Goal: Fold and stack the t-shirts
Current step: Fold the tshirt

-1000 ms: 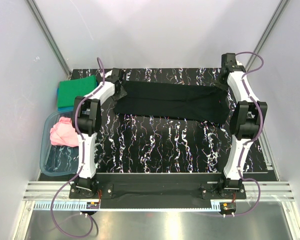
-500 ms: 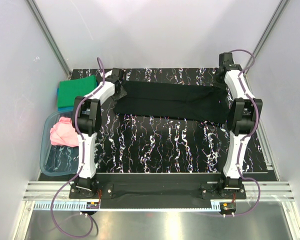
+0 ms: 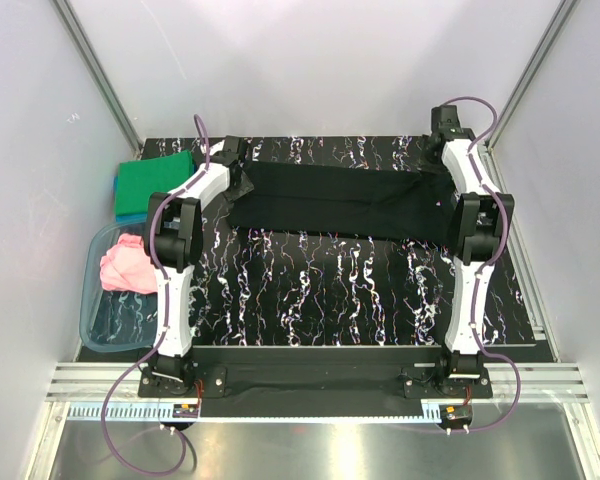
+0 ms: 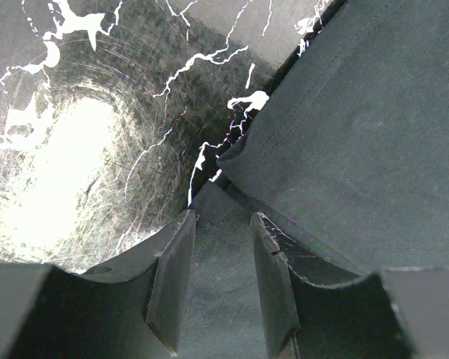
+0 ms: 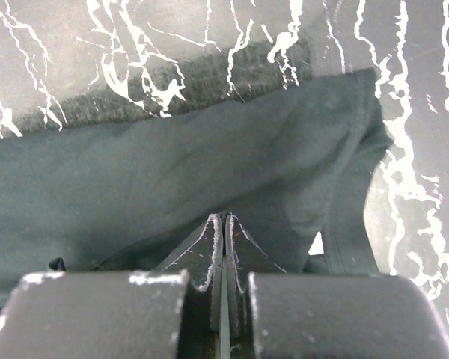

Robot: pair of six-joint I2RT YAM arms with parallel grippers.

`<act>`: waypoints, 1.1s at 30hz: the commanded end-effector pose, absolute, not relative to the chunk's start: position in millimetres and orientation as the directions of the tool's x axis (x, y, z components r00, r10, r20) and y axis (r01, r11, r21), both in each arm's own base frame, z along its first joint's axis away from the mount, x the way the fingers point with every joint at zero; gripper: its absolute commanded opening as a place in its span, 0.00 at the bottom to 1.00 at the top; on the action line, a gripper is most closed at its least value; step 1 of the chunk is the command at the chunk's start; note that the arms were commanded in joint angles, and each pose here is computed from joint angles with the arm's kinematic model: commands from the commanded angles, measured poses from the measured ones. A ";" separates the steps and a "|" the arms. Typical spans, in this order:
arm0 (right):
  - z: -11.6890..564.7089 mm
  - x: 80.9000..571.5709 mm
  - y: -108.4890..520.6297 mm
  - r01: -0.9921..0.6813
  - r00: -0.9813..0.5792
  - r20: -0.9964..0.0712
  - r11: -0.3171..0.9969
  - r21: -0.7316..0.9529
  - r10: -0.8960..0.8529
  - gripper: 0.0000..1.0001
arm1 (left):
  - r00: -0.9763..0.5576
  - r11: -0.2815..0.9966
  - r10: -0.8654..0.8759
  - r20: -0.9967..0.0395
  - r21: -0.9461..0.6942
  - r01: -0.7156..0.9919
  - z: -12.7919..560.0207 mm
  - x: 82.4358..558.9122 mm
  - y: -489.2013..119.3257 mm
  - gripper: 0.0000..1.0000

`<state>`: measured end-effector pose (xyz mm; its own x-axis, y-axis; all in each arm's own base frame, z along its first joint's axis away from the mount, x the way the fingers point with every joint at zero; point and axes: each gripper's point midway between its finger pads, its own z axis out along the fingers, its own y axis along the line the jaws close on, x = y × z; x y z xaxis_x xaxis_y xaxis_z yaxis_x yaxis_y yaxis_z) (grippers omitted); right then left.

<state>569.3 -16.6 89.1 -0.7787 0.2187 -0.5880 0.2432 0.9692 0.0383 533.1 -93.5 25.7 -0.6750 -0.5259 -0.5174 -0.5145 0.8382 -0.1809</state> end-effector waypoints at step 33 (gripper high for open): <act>73.2 388.5 -117.8 0.826 -0.463 -0.275 0.522 0.210 0.843 0.34 | -0.783 0.891 -0.432 -0.448 -0.344 -0.296 45.9 429.8 -131.4 0.59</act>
